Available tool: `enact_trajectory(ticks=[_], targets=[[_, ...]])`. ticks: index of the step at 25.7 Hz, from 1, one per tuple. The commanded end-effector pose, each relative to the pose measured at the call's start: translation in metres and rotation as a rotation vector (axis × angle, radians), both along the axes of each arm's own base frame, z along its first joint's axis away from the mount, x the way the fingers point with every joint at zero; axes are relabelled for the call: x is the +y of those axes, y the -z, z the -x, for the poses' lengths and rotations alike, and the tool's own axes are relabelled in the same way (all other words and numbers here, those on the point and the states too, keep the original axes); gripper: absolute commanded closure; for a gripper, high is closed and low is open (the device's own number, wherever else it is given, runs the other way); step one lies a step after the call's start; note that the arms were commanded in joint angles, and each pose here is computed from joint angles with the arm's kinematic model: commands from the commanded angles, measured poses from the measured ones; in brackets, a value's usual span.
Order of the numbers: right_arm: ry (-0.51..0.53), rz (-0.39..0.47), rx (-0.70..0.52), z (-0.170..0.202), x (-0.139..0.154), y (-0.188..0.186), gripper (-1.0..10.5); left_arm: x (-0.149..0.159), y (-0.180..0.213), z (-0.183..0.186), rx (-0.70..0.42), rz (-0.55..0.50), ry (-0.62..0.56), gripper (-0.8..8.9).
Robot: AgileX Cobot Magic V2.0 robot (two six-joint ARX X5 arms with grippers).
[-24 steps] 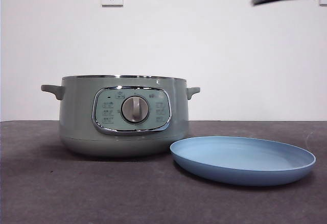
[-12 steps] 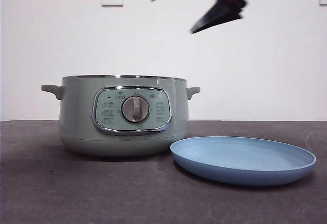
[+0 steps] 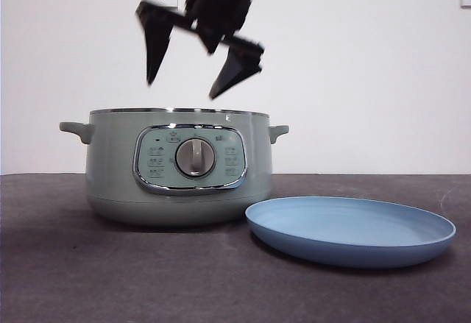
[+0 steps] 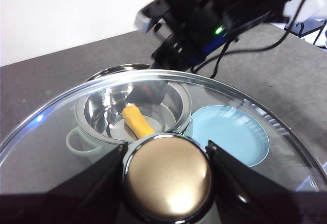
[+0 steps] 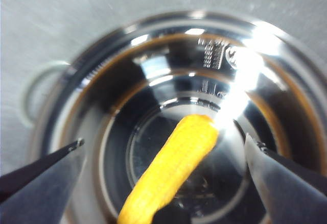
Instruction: Take the corn out from the steamer,put the corn on the plate,close the lid
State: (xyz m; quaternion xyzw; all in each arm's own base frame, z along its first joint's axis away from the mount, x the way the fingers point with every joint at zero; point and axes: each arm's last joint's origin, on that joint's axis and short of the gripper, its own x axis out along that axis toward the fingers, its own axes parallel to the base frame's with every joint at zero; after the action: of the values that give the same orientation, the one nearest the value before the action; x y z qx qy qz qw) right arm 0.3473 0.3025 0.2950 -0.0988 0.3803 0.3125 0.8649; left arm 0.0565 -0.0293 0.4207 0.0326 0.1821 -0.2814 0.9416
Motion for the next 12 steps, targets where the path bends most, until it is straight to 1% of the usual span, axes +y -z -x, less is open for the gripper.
enact_trajectory(ticks=[1, 5, 8, 12], targets=[[0.004, 0.04, 0.015, -0.006, 0.01, 0.024, 3.9, 0.001, -0.006, 0.003, -0.059, 0.029, 0.006, 8.2], [0.012, 0.035, 0.02, -0.015, 0.018, 0.044, 3.9, 0.001, -0.006, 0.003, -0.06, 0.028, 0.011, 8.2], [0.027, 0.047, 0.009, -0.019, 0.02, 0.052, 3.9, 0.001, -0.006, 0.003, -0.057, 0.025, 0.012, 8.2], [0.034, 0.06, 0.032, -0.023, 0.024, 0.068, 3.9, 0.001, -0.005, 0.003, -0.048, 0.018, 0.013, 8.2]])
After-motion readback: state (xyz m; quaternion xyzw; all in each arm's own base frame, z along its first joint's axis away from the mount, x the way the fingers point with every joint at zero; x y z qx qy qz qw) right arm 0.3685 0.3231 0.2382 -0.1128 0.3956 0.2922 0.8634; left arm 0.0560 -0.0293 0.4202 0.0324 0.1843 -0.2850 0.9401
